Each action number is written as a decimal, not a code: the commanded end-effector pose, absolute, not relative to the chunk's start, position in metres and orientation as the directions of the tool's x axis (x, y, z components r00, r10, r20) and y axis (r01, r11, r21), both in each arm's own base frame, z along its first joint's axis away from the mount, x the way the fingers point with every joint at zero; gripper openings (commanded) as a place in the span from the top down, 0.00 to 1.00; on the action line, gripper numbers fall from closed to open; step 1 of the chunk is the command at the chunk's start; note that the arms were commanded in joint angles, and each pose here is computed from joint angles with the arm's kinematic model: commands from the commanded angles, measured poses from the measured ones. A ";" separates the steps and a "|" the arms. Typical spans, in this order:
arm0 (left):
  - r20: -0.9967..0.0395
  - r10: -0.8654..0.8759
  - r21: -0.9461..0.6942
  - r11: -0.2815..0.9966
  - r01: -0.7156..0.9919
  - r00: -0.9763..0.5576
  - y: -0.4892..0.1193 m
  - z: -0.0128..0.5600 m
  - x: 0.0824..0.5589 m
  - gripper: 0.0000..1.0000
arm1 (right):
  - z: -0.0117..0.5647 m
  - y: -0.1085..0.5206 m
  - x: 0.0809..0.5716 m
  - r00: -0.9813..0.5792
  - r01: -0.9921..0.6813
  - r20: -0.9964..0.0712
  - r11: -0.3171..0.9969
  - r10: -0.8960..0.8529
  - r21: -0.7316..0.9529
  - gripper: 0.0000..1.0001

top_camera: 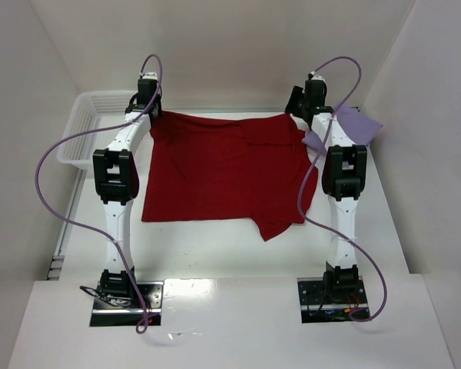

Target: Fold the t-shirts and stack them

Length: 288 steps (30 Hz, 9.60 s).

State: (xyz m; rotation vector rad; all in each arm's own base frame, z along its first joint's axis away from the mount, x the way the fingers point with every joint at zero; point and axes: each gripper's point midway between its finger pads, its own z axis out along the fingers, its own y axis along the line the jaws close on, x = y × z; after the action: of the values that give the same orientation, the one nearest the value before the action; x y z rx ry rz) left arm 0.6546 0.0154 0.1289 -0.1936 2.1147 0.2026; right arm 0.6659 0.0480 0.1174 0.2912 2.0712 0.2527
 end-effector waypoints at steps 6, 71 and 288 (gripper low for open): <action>-0.872 -0.043 0.063 0.978 -0.199 -0.488 0.018 0.143 0.664 1.00 | 0.106 0.064 0.657 -0.544 0.017 -0.781 0.935 0.307 0.355 0.45; -0.845 -0.054 0.055 0.981 -0.188 -0.531 0.016 0.202 0.597 1.00 | 0.221 0.069 0.585 -0.536 0.005 -0.781 0.926 0.320 0.377 1.00; -0.620 0.039 -0.349 0.880 0.321 -0.783 -0.299 0.065 0.506 0.27 | 0.053 0.176 0.391 -0.847 0.073 -0.452 0.903 0.281 0.424 0.42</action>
State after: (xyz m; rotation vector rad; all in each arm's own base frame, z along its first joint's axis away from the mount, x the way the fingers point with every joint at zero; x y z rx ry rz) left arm 0.4909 -0.2931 0.0657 0.2908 2.4360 -0.5948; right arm 0.3752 0.1553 0.0496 0.2873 2.5901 0.5107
